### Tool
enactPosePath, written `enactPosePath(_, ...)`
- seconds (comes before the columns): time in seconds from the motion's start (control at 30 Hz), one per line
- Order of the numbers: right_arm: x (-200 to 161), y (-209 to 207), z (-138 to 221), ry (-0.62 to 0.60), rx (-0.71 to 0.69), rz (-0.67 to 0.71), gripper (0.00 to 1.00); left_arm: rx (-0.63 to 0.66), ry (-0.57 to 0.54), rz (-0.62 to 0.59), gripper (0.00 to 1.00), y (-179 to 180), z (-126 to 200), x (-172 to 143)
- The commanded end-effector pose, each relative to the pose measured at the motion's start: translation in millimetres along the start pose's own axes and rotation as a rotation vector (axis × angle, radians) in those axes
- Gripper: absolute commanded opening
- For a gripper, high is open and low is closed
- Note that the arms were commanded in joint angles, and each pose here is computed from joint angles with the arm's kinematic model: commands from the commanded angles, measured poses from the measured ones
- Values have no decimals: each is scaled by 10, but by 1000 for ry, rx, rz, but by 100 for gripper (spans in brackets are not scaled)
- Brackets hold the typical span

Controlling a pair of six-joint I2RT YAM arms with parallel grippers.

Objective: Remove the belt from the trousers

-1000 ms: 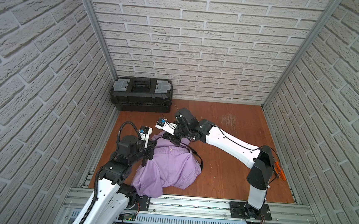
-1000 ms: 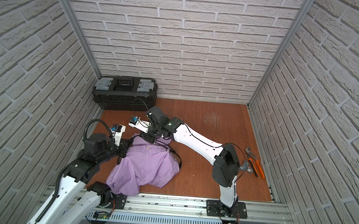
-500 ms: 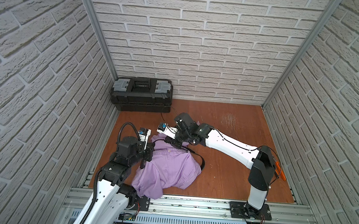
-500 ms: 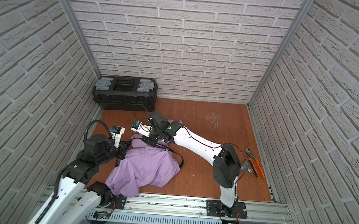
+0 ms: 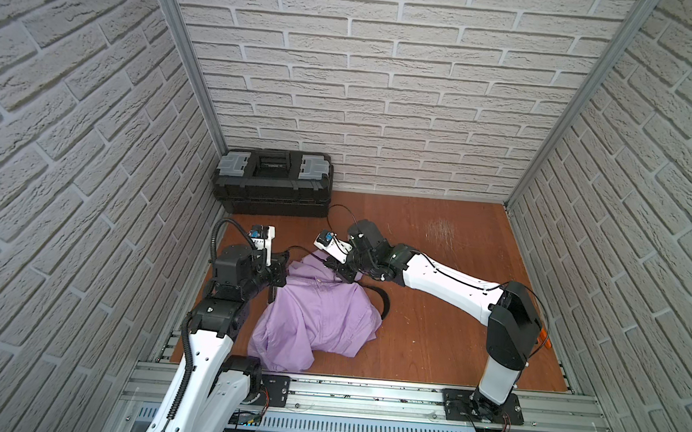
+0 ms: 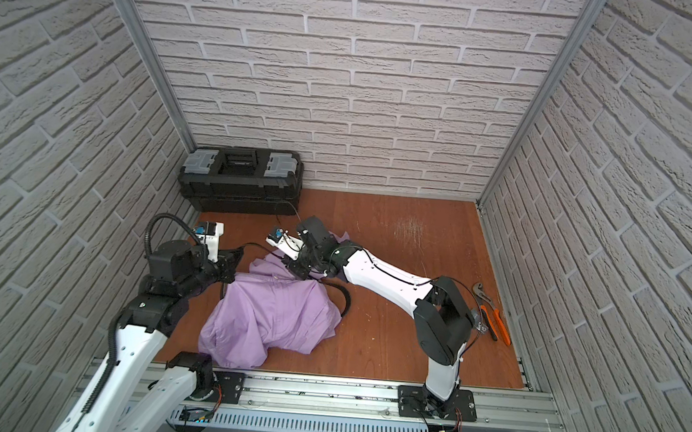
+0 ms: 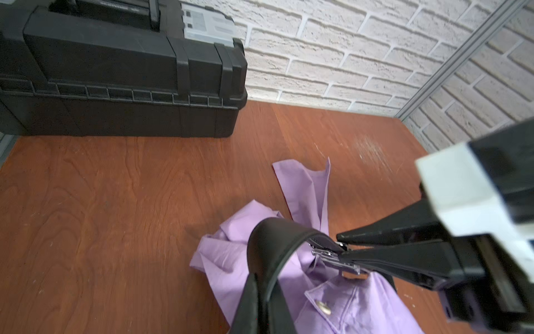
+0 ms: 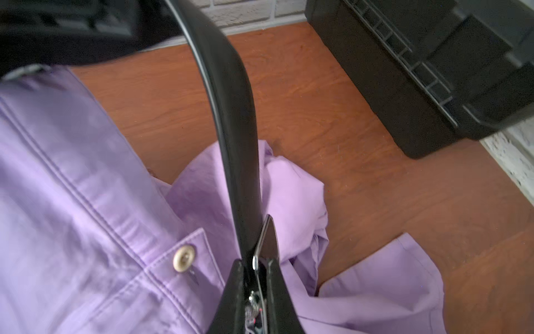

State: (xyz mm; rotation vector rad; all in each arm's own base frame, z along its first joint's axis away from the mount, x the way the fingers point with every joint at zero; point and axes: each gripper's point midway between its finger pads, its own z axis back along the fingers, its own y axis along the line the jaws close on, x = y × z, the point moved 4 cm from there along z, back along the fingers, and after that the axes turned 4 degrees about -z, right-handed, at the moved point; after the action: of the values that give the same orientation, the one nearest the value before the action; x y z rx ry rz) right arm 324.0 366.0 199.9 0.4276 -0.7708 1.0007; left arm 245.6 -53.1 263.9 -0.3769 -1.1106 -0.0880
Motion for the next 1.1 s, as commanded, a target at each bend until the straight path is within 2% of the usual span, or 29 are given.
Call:
enactPosePath(0.0,-541,-348,-46,176,-117,-124,8,-83,-442,1,0,-148,339,995)
enactPosePath(0.13,-633,-485,-52,179,-137,-166,8,-102,-514,87,0,-42,353,1091)
enactPosePath(0.2,-653,-537,-52,171,-147,-187,8,-108,-517,134,0,47,259,1099)
enactPosePath(0.33,-695,-632,-59,171,-175,-228,8,-99,-523,148,0,94,226,1116)
enactPosePath(0.57,-845,-917,14,135,-239,-391,7,-68,-638,271,0,283,336,1174)
enactPosePath(0.63,-857,-957,27,122,-237,-412,7,-72,-634,279,0,288,321,1183)
enactPosePath(0.77,-733,-974,89,77,-228,-408,8,-25,-531,290,0,349,190,1083)
enactPosePath(0.83,-619,-985,138,37,-226,-412,11,38,-450,284,0,399,108,955)
enactPosePath(0.93,-381,-1002,267,-47,-223,-432,22,86,-361,276,0,445,-29,751)
enactPosePath(1.07,-73,-1003,539,-188,-221,-507,45,154,-279,333,0,541,-223,518)
